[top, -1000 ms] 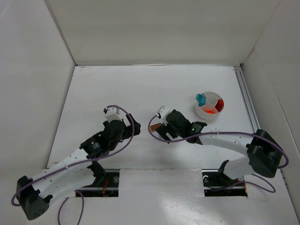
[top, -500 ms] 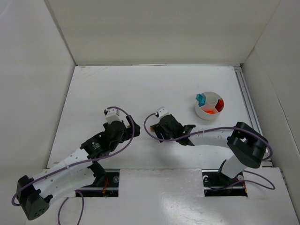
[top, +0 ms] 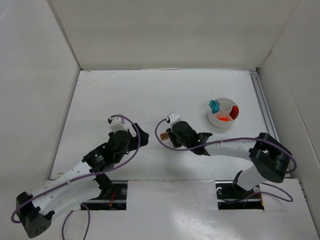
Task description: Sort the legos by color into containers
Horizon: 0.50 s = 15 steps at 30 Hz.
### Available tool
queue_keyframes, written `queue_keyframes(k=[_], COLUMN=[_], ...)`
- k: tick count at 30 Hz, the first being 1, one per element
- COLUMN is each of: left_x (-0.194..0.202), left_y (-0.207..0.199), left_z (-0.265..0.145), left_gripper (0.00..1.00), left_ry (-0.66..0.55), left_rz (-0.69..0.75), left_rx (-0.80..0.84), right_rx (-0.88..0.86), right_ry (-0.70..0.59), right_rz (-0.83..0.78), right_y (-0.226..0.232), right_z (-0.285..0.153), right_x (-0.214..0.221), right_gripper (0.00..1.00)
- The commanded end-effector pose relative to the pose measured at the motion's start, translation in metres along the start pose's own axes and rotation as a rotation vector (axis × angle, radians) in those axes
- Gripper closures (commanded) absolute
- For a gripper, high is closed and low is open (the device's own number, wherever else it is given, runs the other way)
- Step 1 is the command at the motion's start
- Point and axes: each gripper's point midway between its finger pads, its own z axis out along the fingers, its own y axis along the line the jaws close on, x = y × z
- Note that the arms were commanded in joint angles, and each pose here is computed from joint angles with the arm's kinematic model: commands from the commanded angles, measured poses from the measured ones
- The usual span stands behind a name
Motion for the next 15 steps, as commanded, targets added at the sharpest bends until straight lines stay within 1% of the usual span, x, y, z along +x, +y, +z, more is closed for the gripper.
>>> queue_keyframes(k=[1, 2, 3, 5, 6, 7, 8, 9, 10, 11, 12, 13, 15], left_x=[0.0, 0.001, -0.003, -0.003, -0.009, -0.011, -0.007, -0.016, -0.025, -0.026, -0.031, -0.05, -0.059], left_y=[-0.007, -0.01, -0.015, -0.015, -0.022, -0.024, -0.024, -0.021, -0.025, -0.022, -0.026, -0.023, -0.024], left_z=[0.004, 0.005, 0.005, 0.012, 0.013, 0.016, 0.023, 0.029, 0.032, 0.041, 0.045, 0.05, 0.058], left_gripper=[0.0, 0.0, 0.0, 0.0, 0.0, 0.0, 0.0, 0.0, 0.0, 0.0, 0.0, 0.0, 0.0], left_ry=[-0.001, 0.01, 0.003, 0.011, 0.0, 0.002, 0.031, 0.022, 0.022, 0.038, 0.054, 0.028, 0.044], left_rz=[0.01, 0.024, 0.02, 0.037, 0.044, 0.051, 0.066, 0.077, 0.078, 0.078, 0.07, 0.065, 0.063], left_rx=[0.033, 0.037, 0.046, 0.024, 0.036, 0.035, 0.029, 0.017, 0.021, 0.001, 0.023, 0.018, 0.026], right_rx=[0.018, 0.017, 0.054, 0.054, 0.094, 0.12, 0.131, 0.126, 0.178, 0.187, 0.174, 0.209, 0.259], right_ry=[-0.193, -0.218, -0.269, -0.311, -0.333, -0.365, -0.364, -0.362, -0.351, -0.345, -0.351, -0.324, -0.307], right_rz=[-0.018, -0.029, -0.074, -0.168, -0.2, -0.312, -0.34, -0.364, -0.415, -0.427, -0.455, -0.467, -0.525], right_y=[-0.014, -0.021, -0.041, -0.058, -0.083, -0.099, -0.112, -0.122, -0.154, -0.166, -0.173, -0.196, -0.221], right_z=[-0.031, -0.037, -0.05, -0.061, -0.067, -0.08, -0.085, -0.089, -0.095, -0.099, -0.103, -0.109, -0.115], right_x=[-0.057, -0.066, -0.083, -0.098, -0.11, -0.126, -0.131, -0.134, -0.142, -0.144, -0.149, -0.147, -0.161], right_gripper=[0.87, 0.87, 0.88, 0.88, 0.88, 0.88, 0.88, 0.88, 0.88, 0.88, 0.88, 0.88, 0.88])
